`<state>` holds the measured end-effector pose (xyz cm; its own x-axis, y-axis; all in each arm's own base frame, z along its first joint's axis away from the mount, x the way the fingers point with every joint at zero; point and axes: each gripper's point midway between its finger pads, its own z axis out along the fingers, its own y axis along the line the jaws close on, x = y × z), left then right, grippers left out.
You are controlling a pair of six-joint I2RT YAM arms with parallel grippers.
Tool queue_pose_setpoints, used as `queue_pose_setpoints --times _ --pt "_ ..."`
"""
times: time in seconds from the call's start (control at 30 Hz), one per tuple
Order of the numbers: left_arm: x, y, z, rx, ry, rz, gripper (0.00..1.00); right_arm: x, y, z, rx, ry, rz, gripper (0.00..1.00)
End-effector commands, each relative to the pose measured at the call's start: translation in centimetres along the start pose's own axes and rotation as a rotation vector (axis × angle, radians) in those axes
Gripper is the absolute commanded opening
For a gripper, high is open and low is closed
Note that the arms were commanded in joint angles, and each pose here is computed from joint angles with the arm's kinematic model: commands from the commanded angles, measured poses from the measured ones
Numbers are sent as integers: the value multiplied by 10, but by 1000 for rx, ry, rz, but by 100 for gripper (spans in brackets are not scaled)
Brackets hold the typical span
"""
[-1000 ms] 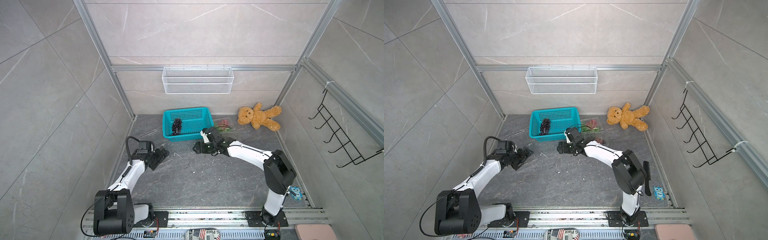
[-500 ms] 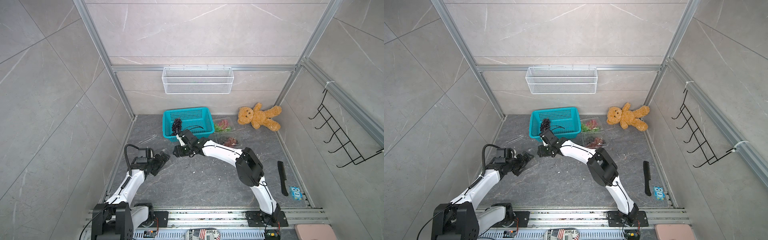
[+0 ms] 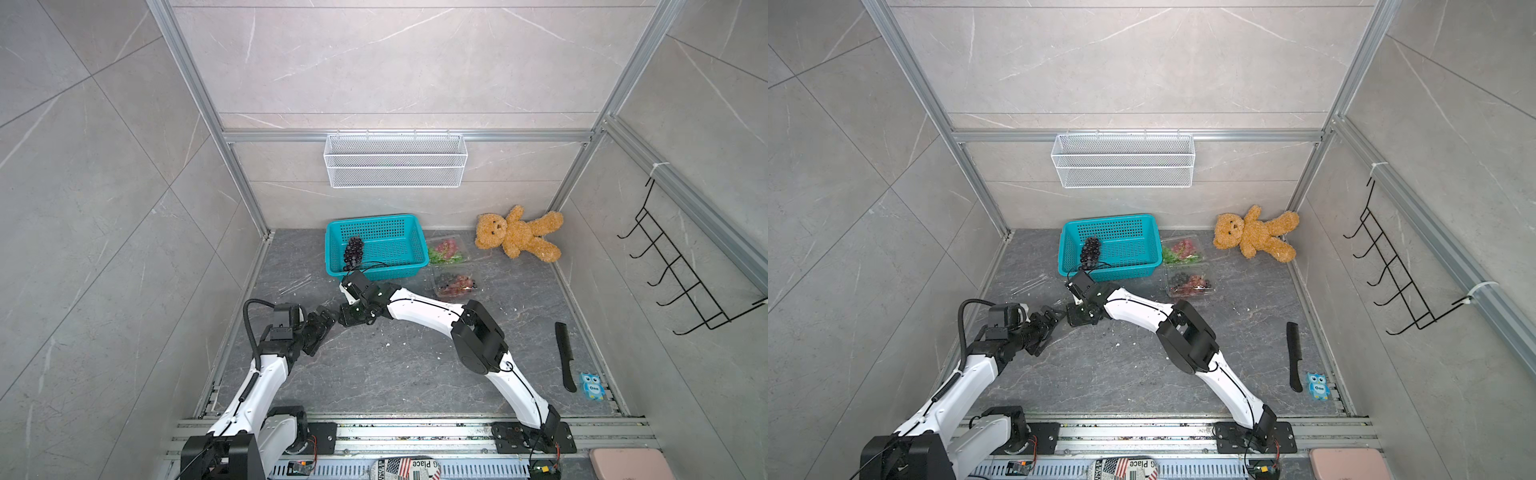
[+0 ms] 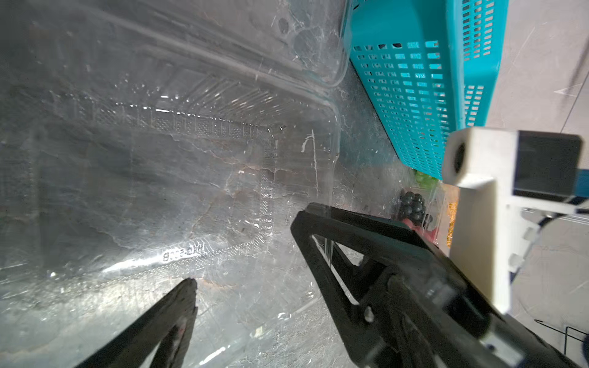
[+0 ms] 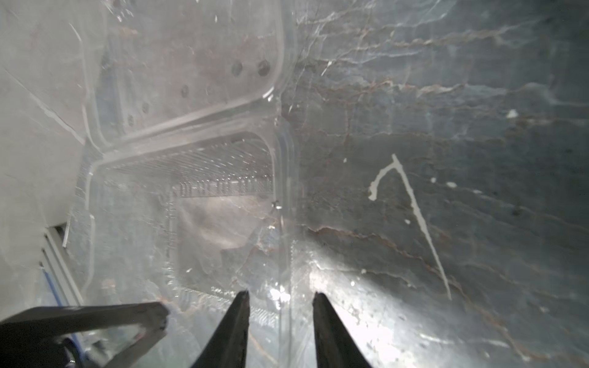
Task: Pack grapes into containers
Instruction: Pick up the packing box from the center of the board.
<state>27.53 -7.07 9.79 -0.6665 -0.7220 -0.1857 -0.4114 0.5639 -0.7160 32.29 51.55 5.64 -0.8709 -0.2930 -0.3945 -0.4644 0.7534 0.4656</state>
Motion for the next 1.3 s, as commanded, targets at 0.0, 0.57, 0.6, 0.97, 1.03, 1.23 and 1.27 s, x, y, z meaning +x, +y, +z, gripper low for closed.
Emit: queue_pose_setpoints --times 0.0,0.57,0.6,0.97,1.03,1.23,1.27 --pt "-5 -13 -6 42 -17 6 96 4 -1 6 20 24 -4 27" --pt "-33 -85 -74 143 -121 56 97 7 14 -55 41 -26 -183 2" --pt "-36 -93 -82 152 -136 68 97 8 15 -61 37 -32 -193 1" --pt "-53 -170 -120 339 -149 138 99 -7 3 -138 117 -143 -231 0" --pt "-58 -186 -129 362 -153 170 99 -14 -8 -157 137 -173 -212 0" --pt "-59 -215 -131 406 -121 225 99 -23 -69 -225 208 -275 -100 0" --pt "-54 -221 -125 412 -102 240 99 -21 -88 -238 232 -290 -61 0"
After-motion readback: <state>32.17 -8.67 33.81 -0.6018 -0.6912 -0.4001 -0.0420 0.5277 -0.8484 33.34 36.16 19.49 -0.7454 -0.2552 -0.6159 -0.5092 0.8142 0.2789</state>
